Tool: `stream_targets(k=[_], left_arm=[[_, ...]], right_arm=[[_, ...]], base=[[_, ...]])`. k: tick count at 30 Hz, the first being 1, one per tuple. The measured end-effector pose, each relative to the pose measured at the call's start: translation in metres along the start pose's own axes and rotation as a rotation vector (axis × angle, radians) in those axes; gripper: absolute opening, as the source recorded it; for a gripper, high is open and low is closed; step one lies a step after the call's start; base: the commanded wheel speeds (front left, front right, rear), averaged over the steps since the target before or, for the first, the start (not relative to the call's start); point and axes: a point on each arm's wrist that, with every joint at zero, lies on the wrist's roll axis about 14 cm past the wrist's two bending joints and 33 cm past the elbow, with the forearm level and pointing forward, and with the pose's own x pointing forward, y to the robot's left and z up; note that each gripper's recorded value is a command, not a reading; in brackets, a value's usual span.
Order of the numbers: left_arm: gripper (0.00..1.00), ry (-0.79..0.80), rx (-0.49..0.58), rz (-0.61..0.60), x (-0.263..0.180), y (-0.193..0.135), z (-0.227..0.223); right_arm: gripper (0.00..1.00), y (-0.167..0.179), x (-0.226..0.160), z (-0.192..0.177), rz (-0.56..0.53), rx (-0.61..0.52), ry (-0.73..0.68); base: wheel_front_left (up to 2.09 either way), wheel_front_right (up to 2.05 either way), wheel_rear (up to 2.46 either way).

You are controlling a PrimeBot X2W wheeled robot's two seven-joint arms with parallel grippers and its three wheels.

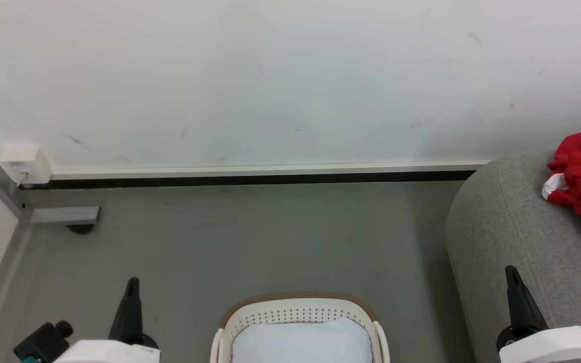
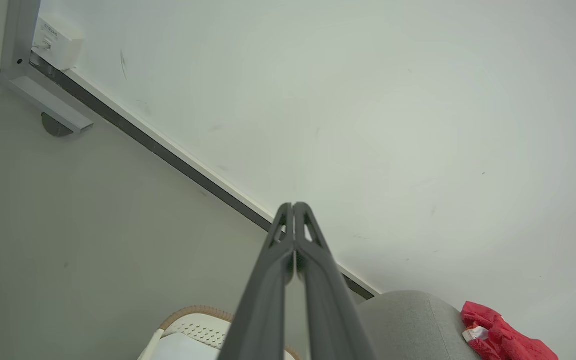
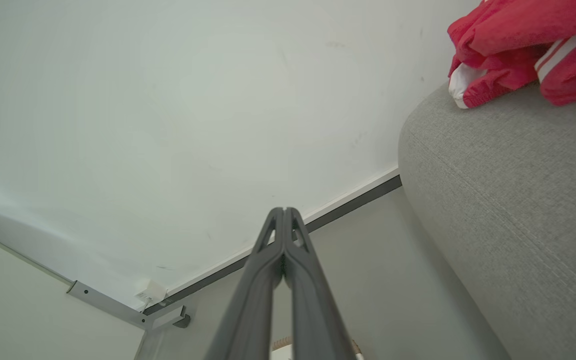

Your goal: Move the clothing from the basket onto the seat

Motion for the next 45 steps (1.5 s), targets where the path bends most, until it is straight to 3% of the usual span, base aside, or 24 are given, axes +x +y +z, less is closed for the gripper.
stream_targets(k=[23,45], left_arm=[[0.00,0.015,-0.290,0.018,0.001,0.003,0.003],[0.00,0.024,-0.499,0.014,0.001,0.002,0.006]], right_arm=[[0.00,-0.007,-0.001,0.011,-0.037,0.275,-0.026],[0.00,-0.009,-0.002,0.020,-0.037,0.483,-0.049]], base=[[0.00,0.00,0.00],[0.00,0.00,0.00]])
